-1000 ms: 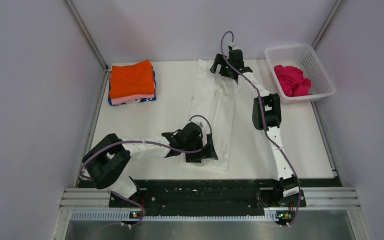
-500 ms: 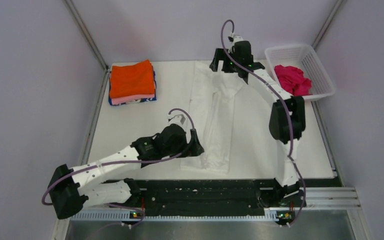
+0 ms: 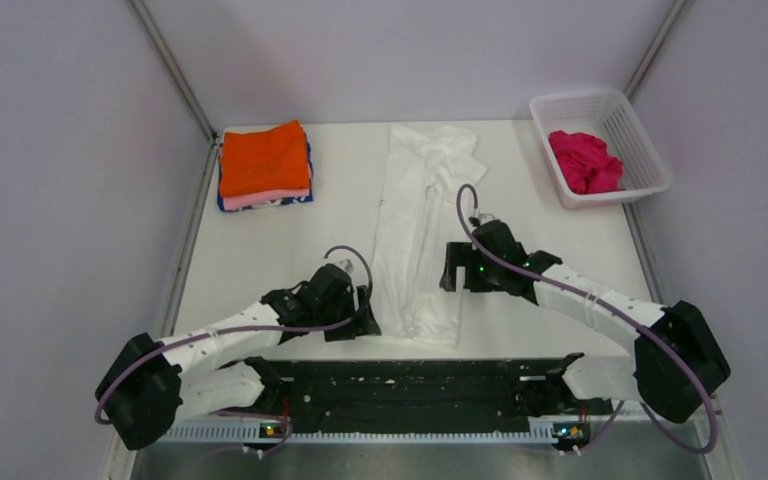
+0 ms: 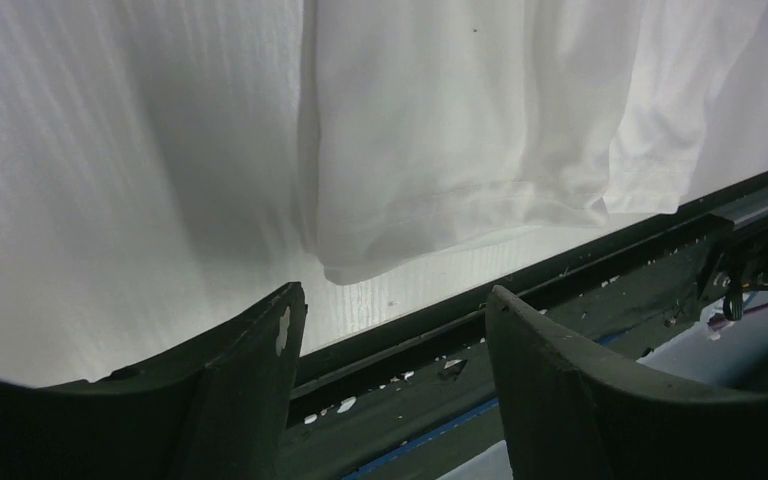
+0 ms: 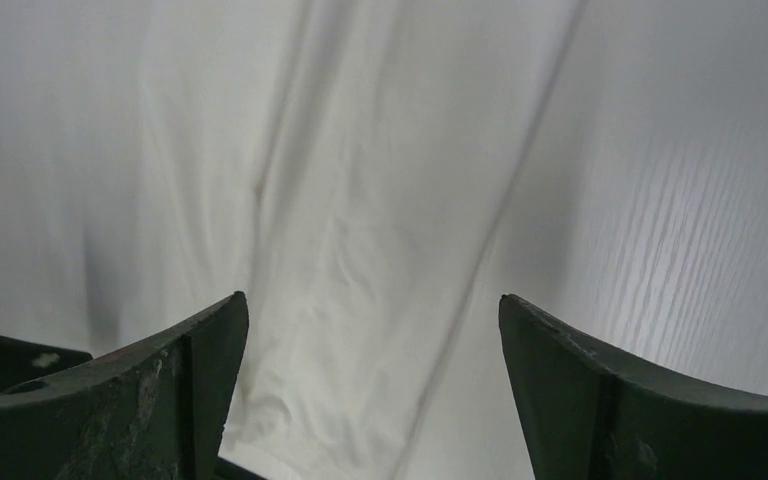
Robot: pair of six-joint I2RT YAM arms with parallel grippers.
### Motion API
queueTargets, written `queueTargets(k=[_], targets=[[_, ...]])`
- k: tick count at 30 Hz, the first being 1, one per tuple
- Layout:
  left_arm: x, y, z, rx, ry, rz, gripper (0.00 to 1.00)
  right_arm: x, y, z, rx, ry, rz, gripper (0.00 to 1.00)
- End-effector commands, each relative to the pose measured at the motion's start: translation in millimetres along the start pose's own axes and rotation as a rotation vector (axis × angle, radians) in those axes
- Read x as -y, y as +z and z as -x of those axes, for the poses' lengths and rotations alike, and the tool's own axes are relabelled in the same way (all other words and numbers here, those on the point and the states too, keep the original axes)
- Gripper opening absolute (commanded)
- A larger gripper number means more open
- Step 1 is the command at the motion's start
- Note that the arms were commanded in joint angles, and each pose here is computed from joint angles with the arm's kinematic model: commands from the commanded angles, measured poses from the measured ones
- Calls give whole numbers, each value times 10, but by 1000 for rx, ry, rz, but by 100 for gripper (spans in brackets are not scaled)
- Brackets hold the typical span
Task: Fold and stack the t-shirts
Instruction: Grab the bottom of the folded rectangular tshirt with both arms
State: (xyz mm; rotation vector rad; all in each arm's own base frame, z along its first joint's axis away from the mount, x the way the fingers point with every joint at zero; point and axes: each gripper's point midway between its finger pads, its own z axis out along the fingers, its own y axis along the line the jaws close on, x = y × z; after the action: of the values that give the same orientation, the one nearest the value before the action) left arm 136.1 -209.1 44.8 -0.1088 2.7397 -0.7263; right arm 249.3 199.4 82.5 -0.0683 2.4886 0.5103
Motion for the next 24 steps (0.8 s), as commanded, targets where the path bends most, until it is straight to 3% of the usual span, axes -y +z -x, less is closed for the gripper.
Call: queueTargets(k=[1,7,13,16,20,24], targets=[[153,86,-49,-33,13,-99,69,-253,-293,-298,-42,-2,96,87],[12,214,-72,-47,1,-28,55,-220,-223,-1016,-246,-18,83,79],[-76,293,-80,-50,-8,12,43,-323,-245,-1331,-309,13,133,70],[-102,315,-63,-45,-3,30,31,-317,-274,-1425,-325,32,137,66],[-155,363,-69,-57,-4,66,0,-215,-232,-1499,-319,64,107,61],[-168,386,-106,-73,-7,64,0,-163,-152,-1514,-299,84,85,50]])
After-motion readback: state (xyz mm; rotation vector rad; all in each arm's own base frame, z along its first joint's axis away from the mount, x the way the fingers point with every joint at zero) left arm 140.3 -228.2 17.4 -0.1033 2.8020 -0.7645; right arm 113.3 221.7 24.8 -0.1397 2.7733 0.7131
